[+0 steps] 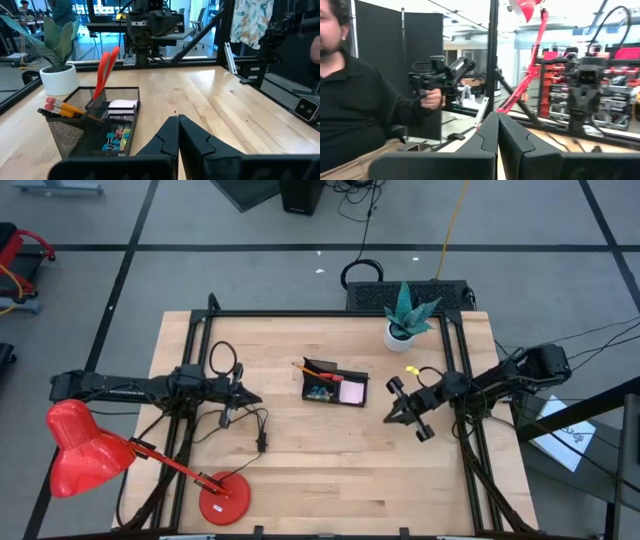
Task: Pick and place office supplies into organizer
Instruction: Return to Home Position
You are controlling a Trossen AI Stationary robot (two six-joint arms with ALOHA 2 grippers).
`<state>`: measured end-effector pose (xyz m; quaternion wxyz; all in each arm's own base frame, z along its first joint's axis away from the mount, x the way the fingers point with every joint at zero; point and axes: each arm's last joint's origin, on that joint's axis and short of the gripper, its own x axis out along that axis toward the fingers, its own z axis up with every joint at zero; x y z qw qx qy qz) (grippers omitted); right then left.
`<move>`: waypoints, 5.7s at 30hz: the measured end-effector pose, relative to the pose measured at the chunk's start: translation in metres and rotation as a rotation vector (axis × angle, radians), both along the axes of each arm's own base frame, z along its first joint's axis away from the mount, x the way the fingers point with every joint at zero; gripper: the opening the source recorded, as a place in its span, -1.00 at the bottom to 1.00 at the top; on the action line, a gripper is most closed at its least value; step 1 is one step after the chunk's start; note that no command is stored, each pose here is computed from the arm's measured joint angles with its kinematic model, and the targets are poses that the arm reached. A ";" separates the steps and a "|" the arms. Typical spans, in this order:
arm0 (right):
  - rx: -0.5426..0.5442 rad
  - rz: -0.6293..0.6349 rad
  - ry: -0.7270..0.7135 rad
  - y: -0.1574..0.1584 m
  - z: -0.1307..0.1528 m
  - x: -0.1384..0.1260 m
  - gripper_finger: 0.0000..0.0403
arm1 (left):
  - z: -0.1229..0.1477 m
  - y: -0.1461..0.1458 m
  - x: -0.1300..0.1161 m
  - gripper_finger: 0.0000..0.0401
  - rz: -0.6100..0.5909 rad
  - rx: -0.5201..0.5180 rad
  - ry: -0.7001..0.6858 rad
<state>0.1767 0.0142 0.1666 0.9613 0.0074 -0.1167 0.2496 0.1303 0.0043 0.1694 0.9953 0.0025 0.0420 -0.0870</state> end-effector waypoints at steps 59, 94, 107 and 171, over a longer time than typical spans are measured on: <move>0.002 -0.281 -0.048 -0.011 0.029 -0.046 -1.00 | -0.004 0.002 -0.008 -0.96 0.105 0.039 0.050; 0.062 -0.362 0.107 -0.008 0.019 -0.062 -1.00 | -0.006 0.002 -0.007 -0.82 0.109 -0.017 0.075; 0.063 -0.364 0.110 -0.008 0.019 -0.062 -1.00 | -0.006 0.002 -0.007 -0.81 0.109 -0.019 0.074; 0.064 -0.364 0.110 -0.008 0.019 -0.062 -1.00 | -0.006 0.002 -0.007 -0.81 0.110 -0.018 0.074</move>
